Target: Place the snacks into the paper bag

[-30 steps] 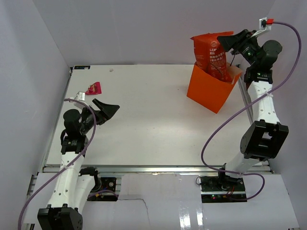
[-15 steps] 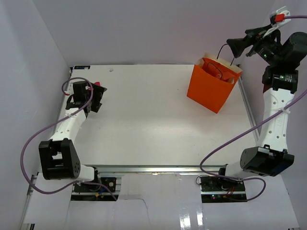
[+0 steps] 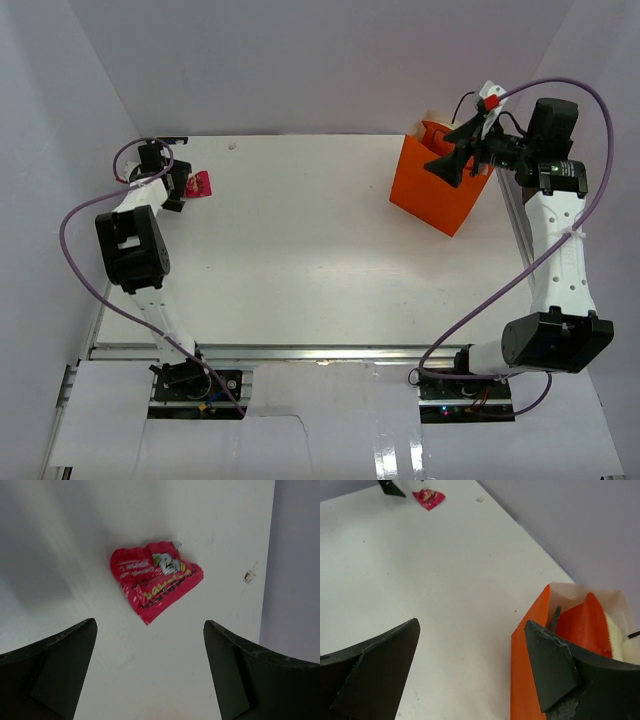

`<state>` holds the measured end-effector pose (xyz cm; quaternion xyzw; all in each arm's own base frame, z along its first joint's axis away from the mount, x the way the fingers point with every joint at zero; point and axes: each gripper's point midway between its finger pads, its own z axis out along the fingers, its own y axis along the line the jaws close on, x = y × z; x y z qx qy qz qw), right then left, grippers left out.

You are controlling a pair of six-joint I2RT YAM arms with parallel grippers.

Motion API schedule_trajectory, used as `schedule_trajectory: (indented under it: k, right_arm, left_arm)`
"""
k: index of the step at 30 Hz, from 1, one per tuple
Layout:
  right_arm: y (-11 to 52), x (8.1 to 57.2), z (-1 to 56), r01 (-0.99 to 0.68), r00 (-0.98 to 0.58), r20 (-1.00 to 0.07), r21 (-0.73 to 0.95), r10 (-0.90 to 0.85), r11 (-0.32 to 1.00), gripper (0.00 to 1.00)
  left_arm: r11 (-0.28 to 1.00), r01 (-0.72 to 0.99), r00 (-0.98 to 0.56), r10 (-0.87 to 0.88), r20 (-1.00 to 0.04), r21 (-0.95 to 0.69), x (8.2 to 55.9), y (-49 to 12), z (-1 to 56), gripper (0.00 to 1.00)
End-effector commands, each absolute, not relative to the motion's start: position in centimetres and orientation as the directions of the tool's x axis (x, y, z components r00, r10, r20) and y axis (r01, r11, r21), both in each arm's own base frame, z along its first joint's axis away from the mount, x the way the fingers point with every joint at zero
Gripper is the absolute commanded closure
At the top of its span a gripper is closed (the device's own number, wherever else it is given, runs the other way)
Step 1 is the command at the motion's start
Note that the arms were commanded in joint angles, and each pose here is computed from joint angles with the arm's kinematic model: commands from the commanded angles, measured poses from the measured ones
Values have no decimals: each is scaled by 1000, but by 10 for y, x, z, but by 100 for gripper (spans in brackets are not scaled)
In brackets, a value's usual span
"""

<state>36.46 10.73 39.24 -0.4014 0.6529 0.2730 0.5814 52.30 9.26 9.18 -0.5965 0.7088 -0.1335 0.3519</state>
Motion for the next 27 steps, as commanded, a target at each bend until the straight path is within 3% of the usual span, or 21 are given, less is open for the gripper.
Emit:
schedule_trajectory:
  k: [1,5,14,20,25,27]
  right_arm:
    - [106,354,366,-836,-40,-965,-109,-258,538,9]
    - [114,347,352,-849,-75,-965,-71,-252,524,11]
    - [116,346,342,-847,-113,-962,-37,-247,531,11]
    - [119,344,341,-849,-137,-965,-1,-222,529,12]
    - [123,344,345,-855,-133,-967,0,-218,519,12]
    - [125,344,348,-857,-128,-968,-3,-218,516,12]
  left_arm:
    - [368,-734,-112,-894,-433,-571,548,105,108,2]
    - [529,-676,-230,-813,-535,-513,574,115,104,2]
    - [772,-520,-451,-612,-650,-366,609,123,78,3]
    - [913,-356,-615,-388,-687,-197,609,111,49,17]
    - [930,-322,-668,-356,-654,-177,596,106,30,42]
    - [932,-314,-682,-355,-640,-182,590,101,24,47]
